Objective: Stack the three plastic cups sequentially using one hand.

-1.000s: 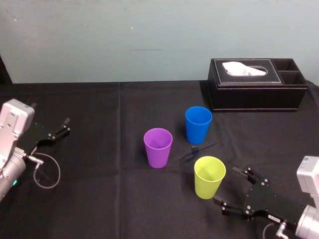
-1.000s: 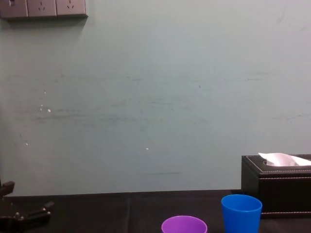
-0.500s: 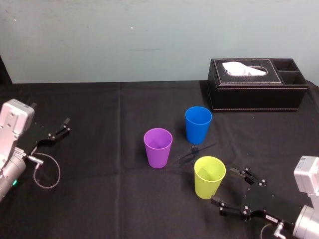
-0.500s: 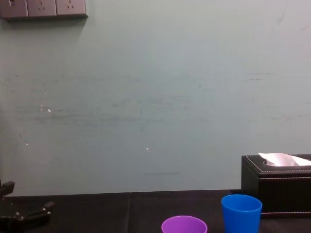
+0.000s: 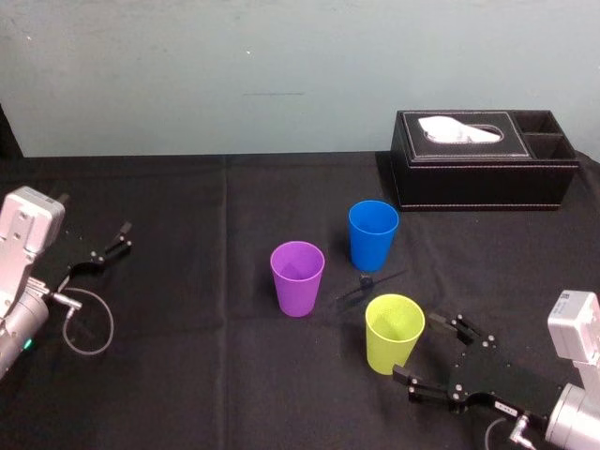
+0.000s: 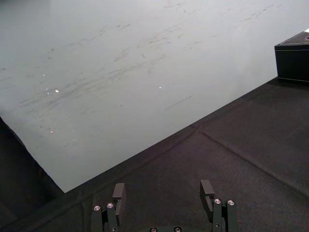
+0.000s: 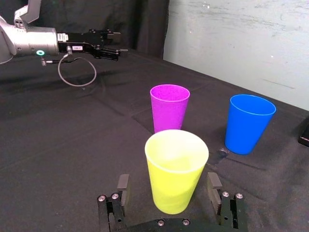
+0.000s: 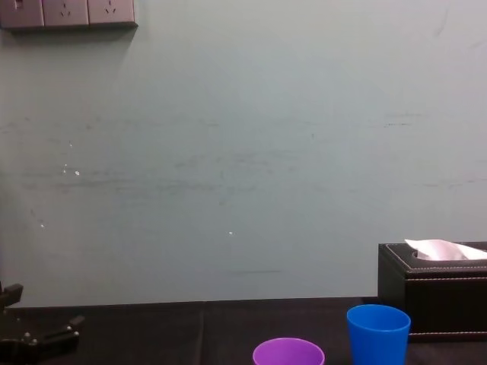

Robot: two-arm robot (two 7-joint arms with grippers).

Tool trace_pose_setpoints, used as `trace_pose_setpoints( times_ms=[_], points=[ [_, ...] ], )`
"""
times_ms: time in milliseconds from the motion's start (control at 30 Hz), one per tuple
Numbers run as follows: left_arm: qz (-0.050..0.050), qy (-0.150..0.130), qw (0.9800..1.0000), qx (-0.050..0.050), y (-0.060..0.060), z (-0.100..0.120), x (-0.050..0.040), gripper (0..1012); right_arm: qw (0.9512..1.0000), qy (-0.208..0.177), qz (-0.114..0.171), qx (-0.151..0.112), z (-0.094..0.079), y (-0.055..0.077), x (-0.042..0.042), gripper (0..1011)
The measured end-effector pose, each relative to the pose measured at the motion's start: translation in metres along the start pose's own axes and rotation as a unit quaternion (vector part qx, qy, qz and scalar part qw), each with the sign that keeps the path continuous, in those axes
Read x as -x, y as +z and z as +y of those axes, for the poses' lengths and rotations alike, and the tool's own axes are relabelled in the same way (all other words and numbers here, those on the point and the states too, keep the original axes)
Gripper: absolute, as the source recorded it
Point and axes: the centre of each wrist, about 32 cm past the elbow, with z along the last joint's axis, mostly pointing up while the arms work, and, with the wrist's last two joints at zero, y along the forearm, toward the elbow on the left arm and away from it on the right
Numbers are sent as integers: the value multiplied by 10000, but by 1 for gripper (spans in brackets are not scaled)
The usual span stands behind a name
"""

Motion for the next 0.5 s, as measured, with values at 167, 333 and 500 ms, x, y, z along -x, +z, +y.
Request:
trace_pose_setpoints(
  times_ms=[167, 333, 500],
  points=[
    [0, 0, 10000, 0, 0, 0, 0, 1010, 10000, -1, 11, -9, 20, 5, 0, 1003],
    [0, 0, 10000, 0, 0, 0, 0, 1010, 10000, -12, 11, -18, 41, 8, 0, 1003],
    [0, 0, 10000, 0, 0, 0, 0, 1010, 10000, -31, 8, -28, 63, 18, -5, 1003]
  ],
)
